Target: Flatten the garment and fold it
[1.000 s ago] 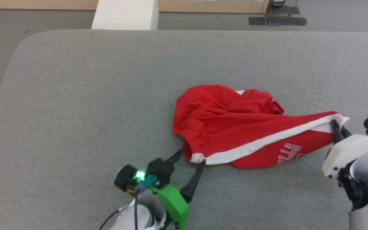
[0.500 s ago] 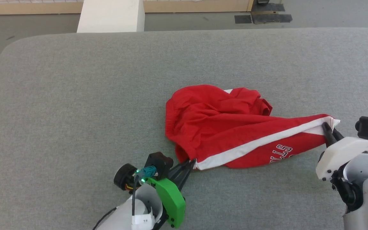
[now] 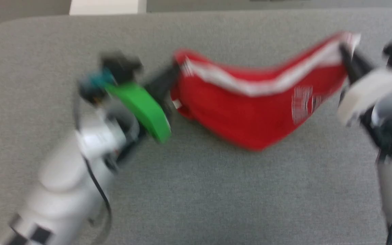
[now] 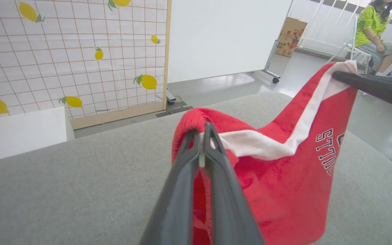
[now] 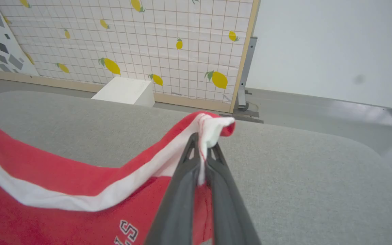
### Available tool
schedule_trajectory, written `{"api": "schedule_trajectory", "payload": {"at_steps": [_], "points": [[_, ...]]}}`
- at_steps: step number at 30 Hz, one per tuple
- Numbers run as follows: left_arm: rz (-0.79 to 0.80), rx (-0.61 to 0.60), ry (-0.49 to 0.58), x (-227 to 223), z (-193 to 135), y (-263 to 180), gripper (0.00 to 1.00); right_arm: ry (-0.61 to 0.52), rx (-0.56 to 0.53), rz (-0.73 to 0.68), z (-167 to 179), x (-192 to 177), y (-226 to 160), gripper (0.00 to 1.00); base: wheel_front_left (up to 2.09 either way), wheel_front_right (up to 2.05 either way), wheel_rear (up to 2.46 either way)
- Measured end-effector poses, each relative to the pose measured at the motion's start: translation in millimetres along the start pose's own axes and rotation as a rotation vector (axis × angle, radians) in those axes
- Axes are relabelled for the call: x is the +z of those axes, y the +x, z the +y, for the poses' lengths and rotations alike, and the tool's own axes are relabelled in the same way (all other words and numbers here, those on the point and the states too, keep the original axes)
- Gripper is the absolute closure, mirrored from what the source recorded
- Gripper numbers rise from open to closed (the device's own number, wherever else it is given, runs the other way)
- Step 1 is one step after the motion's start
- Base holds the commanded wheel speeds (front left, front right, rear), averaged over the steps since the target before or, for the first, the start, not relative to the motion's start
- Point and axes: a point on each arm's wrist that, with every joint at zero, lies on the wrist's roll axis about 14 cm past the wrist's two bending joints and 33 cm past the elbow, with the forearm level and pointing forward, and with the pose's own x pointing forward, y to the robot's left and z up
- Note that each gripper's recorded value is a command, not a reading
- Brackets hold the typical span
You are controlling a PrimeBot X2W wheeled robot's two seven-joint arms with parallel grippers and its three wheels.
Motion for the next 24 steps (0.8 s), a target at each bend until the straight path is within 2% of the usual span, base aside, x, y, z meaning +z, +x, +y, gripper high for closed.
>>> {"api": "schedule_trajectory", "payload": {"at_steps": [5, 12, 19, 24], "points": [[-0.084, 0.090, 0.070, 66.2, 61.3, 34.4, 1.00, -0.122, 0.051, -0.114, 2.1, 66.3, 42.9, 1.00, 0.00, 0.00, 0.00], [-0.329, 0.250, 0.058, 150.5, 125.2, 72.4, 1.00, -0.182, 0.045, -0.291, -3.1, 142.3, 94.8, 1.00, 0.00, 0.00, 0.00], [-0.580, 0.318, 0.098, 200.3, 152.4, 93.4, 1.00, -0.265, -0.016, -0.504, -15.9, 198.1, 120.9, 1.00, 0.00, 0.00, 0.00], [-0.657, 0.320, 0.060, 196.9, 161.5, 103.8, 1.00, -0.276, -0.031, -0.558, -20.9, 197.9, 133.6, 1.00, 0.00, 0.00, 0.00]]}}
